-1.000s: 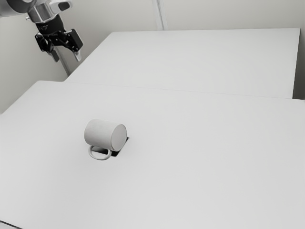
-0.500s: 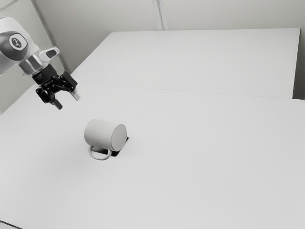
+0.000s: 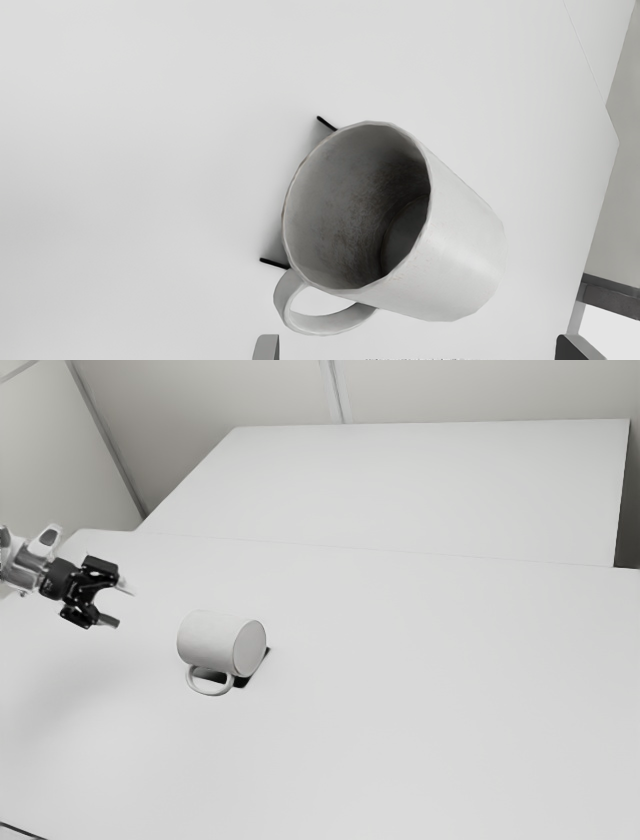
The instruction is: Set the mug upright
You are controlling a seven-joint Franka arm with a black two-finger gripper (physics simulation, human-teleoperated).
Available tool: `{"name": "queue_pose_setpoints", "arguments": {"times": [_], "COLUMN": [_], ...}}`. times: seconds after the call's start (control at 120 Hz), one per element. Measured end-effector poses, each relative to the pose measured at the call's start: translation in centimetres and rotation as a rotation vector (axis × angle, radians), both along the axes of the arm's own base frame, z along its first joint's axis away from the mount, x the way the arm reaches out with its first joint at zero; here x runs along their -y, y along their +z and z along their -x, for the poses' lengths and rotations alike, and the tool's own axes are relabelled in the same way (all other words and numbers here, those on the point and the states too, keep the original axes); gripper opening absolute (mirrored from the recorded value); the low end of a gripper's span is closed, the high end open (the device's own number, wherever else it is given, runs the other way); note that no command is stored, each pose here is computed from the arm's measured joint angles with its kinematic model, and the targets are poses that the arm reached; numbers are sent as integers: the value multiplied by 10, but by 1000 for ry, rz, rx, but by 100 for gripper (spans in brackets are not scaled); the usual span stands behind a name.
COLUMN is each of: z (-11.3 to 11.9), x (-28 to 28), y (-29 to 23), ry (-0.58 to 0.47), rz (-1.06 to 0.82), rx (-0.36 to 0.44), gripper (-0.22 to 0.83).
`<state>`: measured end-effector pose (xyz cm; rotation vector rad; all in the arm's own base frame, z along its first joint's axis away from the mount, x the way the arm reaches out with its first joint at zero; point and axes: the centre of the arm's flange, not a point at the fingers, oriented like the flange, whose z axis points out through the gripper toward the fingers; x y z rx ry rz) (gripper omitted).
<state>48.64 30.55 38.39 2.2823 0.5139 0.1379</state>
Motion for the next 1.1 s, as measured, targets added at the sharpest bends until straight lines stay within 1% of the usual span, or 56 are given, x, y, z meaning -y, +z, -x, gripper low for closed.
{"name": "queue_pose_setpoints", "arguments": {"times": [0.1, 0.2, 0.325, 0.45, 0.558, 0.625, 0.8, 0.917, 0.933, 0.958, 1.058, 1.1], "z": [-2, -6, -21, -38, -42, -43, -44, -44, -45, -46, -47, -48], "x": [6, 3, 16, 37, 50, 59, 80, 86, 87, 88, 91, 92], "y": [-25, -31, -47, -64, -76, -84, -106, -110, -110, -110, -108, -106], "ry": [-66, -126, -189, -215, -218, -220, -223, -224, -224, -226, -229, -231], "rz": [64, 101, 164, 241, 292, 319, 368, 381, 382, 383, 384, 384], "rx": [29, 79, 148, 226, 270, 280, 272, 274, 276, 278, 285, 287], "gripper": [62, 61, 62, 61, 61, 61, 61, 61, 60, 55, 28, 18]}}
